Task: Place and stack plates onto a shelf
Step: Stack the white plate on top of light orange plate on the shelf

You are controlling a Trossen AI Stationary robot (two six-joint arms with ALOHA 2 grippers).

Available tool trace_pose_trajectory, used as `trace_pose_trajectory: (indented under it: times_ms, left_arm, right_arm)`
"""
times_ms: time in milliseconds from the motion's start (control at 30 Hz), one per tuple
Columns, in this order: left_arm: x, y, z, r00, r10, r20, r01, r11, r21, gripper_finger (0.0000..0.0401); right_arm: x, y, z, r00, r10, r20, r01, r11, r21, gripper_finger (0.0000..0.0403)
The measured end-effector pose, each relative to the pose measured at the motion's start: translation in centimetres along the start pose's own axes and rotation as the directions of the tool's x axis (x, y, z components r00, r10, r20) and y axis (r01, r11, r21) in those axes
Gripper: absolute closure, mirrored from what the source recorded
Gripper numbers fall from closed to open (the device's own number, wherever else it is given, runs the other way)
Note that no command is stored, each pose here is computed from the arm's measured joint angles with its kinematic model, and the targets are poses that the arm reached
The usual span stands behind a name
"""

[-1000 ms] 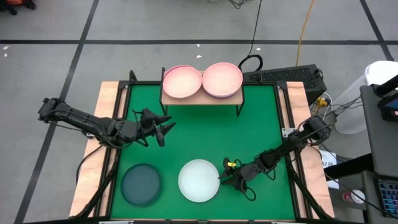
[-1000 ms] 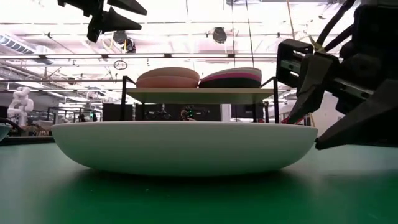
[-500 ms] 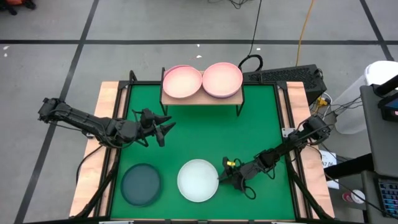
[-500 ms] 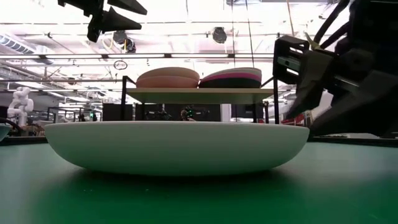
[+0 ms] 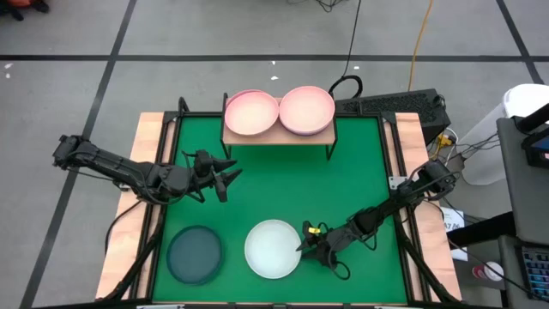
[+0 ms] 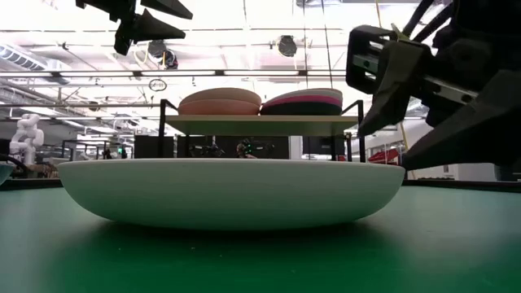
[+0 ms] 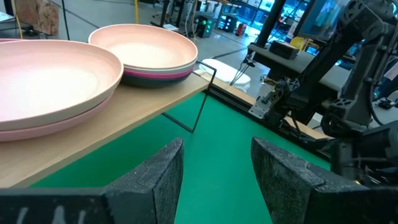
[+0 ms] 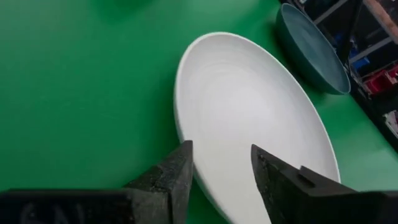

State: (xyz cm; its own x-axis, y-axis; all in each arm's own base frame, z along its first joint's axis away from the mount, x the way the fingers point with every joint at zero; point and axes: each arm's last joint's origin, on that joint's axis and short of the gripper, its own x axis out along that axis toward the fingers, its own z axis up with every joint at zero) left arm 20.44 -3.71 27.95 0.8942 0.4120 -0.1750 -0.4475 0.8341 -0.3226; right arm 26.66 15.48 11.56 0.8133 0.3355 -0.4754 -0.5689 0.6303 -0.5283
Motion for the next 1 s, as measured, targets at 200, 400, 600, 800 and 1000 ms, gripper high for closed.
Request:
trace_pose_trajectory:
  times_ms: [200, 400, 600, 800, 1000]
  left_arm:
    - [0.0, 0.0, 0.0, 1.000, -0.004, 0.003, 0.004, 1.000, -0.003, 0.0208]
    - [0.0, -0.1, 0.1, 1.000, -0.012, 0.010, 0.012, 1.000, -0.011, 0.0208]
    - [0.0, -0.1, 0.2, 1.000, -0.014, 0.012, 0.014, 1.000, -0.013, 0.0208]
    - [0.0, -0.1, 0.2, 1.000, -0.016, 0.017, 0.017, 1.000, -0.017, 0.0208]
    - [0.0, -0.1, 0.2, 1.000, -0.018, 0.017, 0.018, 1.000, -0.012, 0.0208]
  right_arm:
    - [0.2, 0.0, 0.0, 0.999, 0.028, -0.041, -0.028, 1.000, -0.012, 0.0253]
    - [0.2, 0.2, -0.2, 0.997, 0.045, -0.066, -0.046, 0.999, -0.016, 0.0254]
    - [0.3, 0.0, -0.5, 0.997, 0.039, -0.073, -0.040, 0.999, -0.018, 0.0260]
    - [1.7, 0.5, -1.1, 0.996, 0.043, -0.080, -0.043, 0.999, -0.002, 0.0263]
    - [2.3, 0.6, -1.3, 0.995, 0.029, -0.092, -0.027, 0.999, 0.019, 0.0273]
